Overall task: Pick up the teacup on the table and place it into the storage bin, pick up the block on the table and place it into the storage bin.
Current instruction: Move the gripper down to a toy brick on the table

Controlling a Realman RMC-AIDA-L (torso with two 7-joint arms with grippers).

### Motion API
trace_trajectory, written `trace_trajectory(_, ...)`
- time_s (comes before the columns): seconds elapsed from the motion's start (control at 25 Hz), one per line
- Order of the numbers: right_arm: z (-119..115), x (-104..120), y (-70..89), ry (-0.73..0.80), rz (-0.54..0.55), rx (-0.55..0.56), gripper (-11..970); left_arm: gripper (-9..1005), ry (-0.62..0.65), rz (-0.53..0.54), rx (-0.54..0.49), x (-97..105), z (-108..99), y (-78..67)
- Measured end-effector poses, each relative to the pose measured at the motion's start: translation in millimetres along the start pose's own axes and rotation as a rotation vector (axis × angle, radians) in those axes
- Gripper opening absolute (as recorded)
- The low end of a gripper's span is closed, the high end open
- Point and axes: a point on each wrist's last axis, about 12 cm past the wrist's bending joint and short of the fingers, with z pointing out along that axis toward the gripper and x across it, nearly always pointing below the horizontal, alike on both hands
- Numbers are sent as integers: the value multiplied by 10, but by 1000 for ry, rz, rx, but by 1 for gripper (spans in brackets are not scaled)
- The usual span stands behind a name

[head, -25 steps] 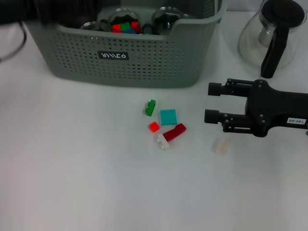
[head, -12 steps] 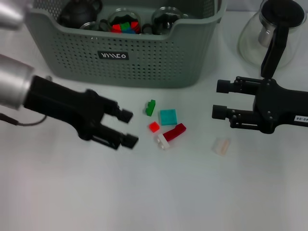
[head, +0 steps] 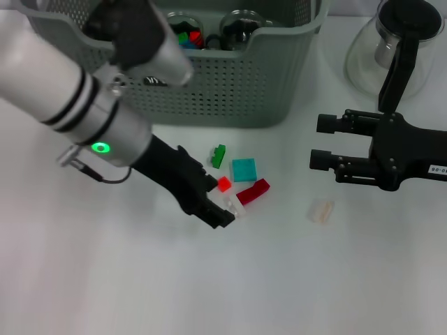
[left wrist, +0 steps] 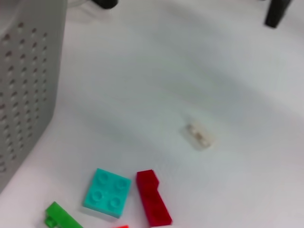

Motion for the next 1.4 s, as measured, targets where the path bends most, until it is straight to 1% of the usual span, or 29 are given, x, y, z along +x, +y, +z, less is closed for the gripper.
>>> trace_trajectory(0.16, 1, 3, -14, 3, 0, 11, 742, 745, 29, 8, -41, -97, 156, -43)
trace_trajectory(0.4, 1, 2, -14, 3, 0, 12, 743, 745, 69, 30, -88, -169, 351, -115)
trace_trajectory(0.6, -1, 5, -13, 3, 1, 12, 743, 744, 91, 36, -153, -198, 446, -122)
trace_trajectory(0.8, -9, 15, -8, 3, 2, 14, 742, 744, 127, 41, -194, -221, 539, -170)
trace_trajectory(1.04, -16, 24, -3, 3, 1, 15, 741, 741, 129, 51, -204, -264, 548, -227)
trace_trajectory(1.4, -16, 25, -3, 3, 0, 16, 741, 736, 124, 54, -202, -294, 555, -268)
